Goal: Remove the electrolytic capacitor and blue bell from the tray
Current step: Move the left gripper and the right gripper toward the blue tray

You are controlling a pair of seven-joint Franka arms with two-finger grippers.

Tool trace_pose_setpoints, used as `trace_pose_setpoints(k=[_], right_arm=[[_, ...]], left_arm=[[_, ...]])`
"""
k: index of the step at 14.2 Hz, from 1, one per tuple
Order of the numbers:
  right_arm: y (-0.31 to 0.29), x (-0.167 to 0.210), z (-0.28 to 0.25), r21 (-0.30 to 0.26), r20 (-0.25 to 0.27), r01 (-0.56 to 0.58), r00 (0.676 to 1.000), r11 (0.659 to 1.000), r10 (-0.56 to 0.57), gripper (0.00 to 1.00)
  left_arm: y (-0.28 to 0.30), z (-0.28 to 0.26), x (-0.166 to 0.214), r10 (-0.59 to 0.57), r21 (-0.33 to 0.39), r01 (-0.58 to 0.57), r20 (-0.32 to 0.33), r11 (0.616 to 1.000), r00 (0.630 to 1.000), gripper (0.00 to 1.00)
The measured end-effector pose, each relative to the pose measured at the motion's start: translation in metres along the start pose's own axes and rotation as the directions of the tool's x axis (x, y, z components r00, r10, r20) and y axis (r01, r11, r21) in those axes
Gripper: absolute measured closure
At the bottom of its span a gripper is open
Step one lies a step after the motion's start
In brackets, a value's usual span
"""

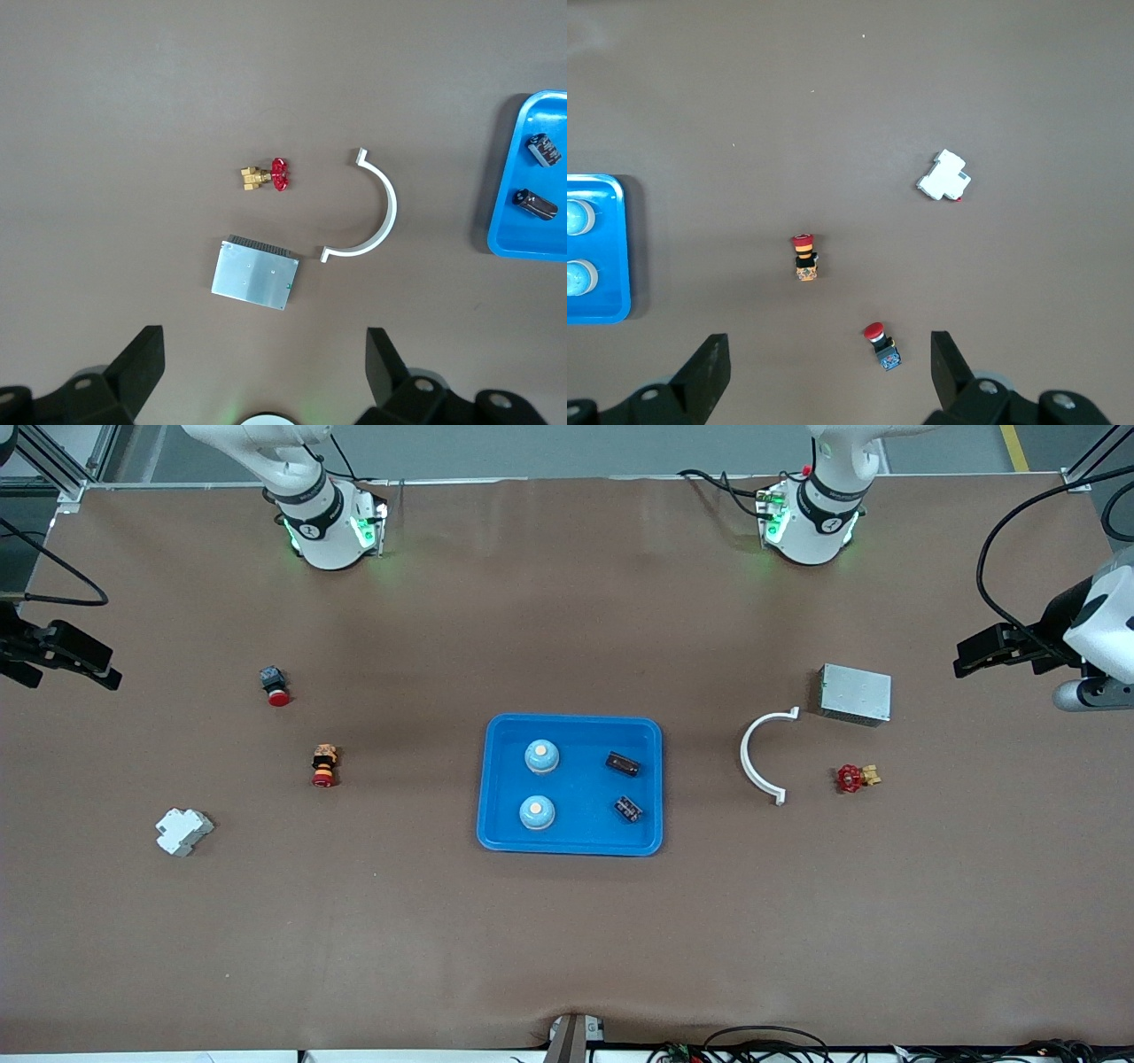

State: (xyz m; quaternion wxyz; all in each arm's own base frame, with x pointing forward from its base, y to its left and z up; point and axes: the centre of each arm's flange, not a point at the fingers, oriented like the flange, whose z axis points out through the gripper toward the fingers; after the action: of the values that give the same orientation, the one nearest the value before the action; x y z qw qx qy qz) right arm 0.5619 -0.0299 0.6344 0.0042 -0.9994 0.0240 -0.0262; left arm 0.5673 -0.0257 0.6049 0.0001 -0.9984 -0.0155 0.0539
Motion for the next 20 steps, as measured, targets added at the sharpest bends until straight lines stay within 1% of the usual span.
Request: trace_pose_setpoints(k=[6, 8, 13, 18, 20], right_arm=[[0.000, 0.000, 0.001, 0.000, 0.001, 0.000, 1.000, 1.000, 0.000, 0.00], [0.000, 0.001, 0.010, 0.002, 0.007, -0.001, 1.000, 1.000, 0.001, 0.00], [0.000, 0.006, 0.066, 0.002, 0.021, -0.003, 1.000, 1.000, 0.003, 0.00], [0.001, 0.006, 0.135, 0.001, -0.011, -0.006, 1.000, 1.000, 0.006, 0.00], [0.002, 0.004, 0.163, 0.001, -0.017, -0.012, 1.000, 1.000, 0.012, 0.00]], left_arm=[[0.000, 0.000, 0.000, -0.001, 0.000, 0.001, 0.000, 1.000, 1.000, 0.00], [0.000, 0.000, 0.000, 0.000, 0.000, 0.000, 0.000, 1.000, 1.000, 0.00], [0.004, 0.000, 0.000, 0.006, 0.001, -0.006, 0.001, 1.000, 1.000, 0.00], [0.035, -0.003, -0.005, -0.003, 0.002, 0.003, -0.003, 1.000, 1.000, 0.00], [0.062, -0.004, -0.010, -0.057, 0.002, 0.057, -0.003, 0.998, 0.998, 0.00]])
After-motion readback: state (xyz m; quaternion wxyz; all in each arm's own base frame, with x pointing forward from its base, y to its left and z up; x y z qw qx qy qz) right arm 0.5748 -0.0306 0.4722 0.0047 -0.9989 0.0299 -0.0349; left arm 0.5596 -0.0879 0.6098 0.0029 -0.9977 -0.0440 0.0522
